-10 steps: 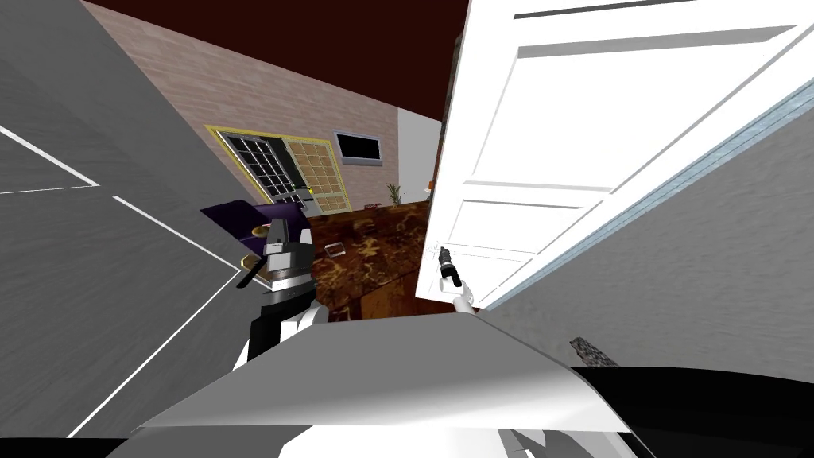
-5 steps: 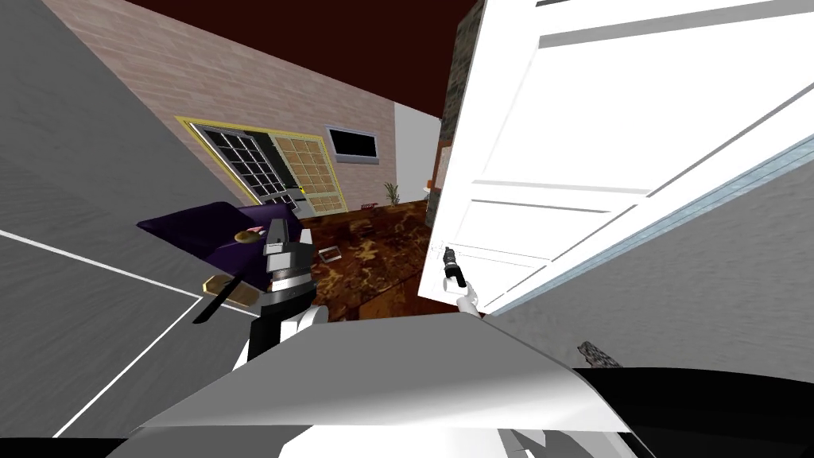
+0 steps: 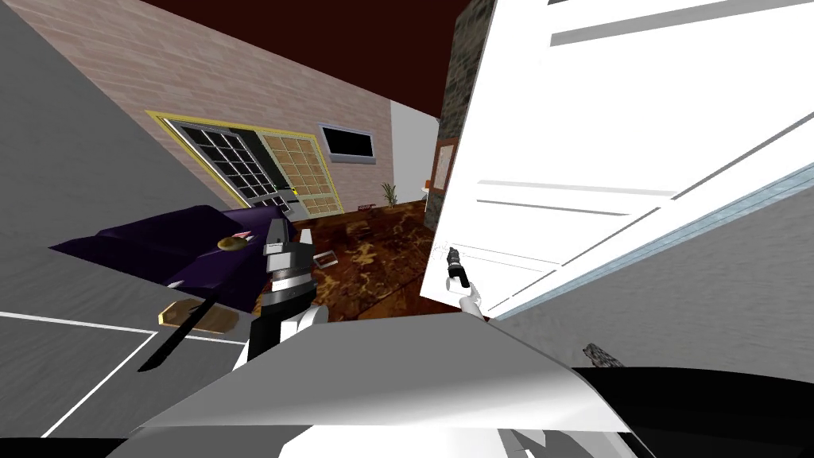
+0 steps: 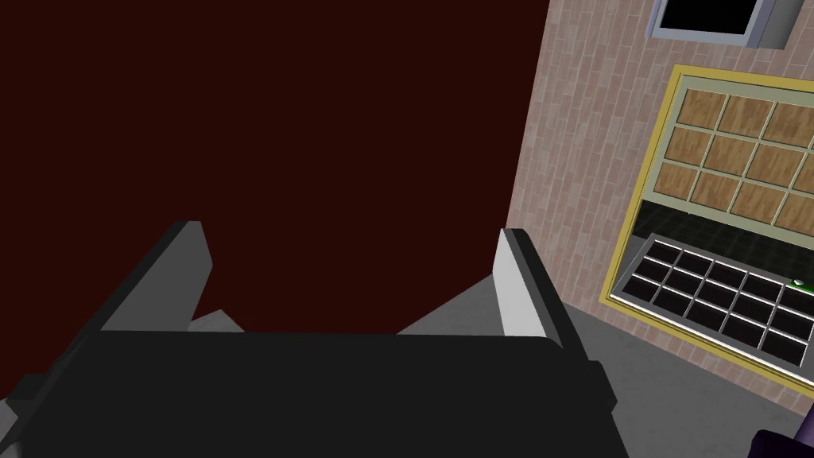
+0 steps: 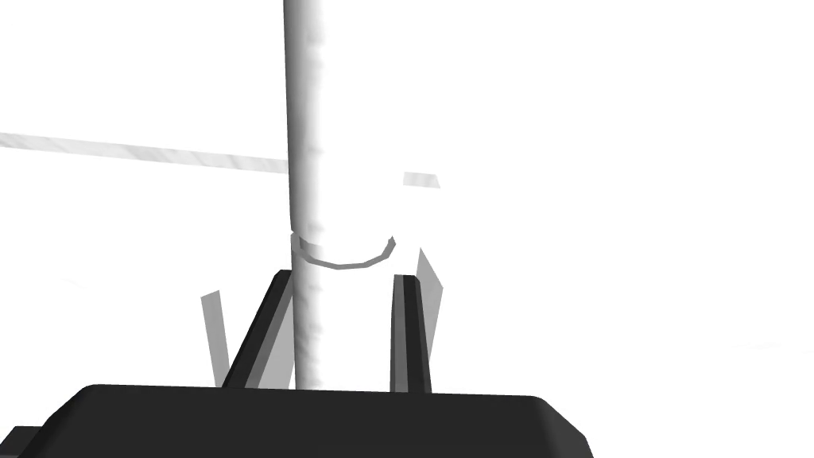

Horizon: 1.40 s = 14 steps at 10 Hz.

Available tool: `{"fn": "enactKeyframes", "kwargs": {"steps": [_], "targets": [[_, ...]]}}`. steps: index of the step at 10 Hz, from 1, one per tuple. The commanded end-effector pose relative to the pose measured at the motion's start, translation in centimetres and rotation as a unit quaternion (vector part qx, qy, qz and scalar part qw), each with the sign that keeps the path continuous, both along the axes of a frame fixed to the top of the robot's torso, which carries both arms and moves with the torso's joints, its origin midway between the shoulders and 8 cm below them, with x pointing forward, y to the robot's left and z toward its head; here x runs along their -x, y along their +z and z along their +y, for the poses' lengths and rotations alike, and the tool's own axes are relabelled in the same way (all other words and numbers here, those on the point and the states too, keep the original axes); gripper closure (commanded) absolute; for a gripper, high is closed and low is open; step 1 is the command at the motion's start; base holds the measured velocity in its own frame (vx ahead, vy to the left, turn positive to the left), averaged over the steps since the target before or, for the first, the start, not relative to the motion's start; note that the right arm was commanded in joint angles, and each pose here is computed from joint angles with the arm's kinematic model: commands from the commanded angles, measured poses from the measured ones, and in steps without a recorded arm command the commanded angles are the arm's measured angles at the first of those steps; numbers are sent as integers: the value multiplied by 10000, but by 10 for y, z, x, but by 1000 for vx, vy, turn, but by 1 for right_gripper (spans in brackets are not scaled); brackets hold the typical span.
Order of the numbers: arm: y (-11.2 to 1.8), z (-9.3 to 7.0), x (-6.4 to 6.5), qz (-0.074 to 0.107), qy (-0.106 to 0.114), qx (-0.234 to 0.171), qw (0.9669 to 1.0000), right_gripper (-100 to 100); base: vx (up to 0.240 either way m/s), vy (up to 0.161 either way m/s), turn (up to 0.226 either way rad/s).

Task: Push the door open

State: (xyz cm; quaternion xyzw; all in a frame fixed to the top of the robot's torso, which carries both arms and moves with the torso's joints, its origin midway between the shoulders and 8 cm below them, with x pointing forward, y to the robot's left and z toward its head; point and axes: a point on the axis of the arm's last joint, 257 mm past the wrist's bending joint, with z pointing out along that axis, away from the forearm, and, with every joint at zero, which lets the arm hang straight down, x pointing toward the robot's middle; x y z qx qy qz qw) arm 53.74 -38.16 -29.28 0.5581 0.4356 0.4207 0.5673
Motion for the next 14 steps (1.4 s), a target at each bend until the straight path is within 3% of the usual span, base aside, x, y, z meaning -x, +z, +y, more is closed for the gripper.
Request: {"fn": "enactKeyframes", "kwargs": {"steps": [1,9,14], "targets": [[6,-19,2,-47,-161,54,9998,100,113,64,-47],[4,-61,16,-57,-649,-36,9979,100,178,79,-79],[-2,-75,26,-21,-830,-101,9965,100,171,59,-70]]}}
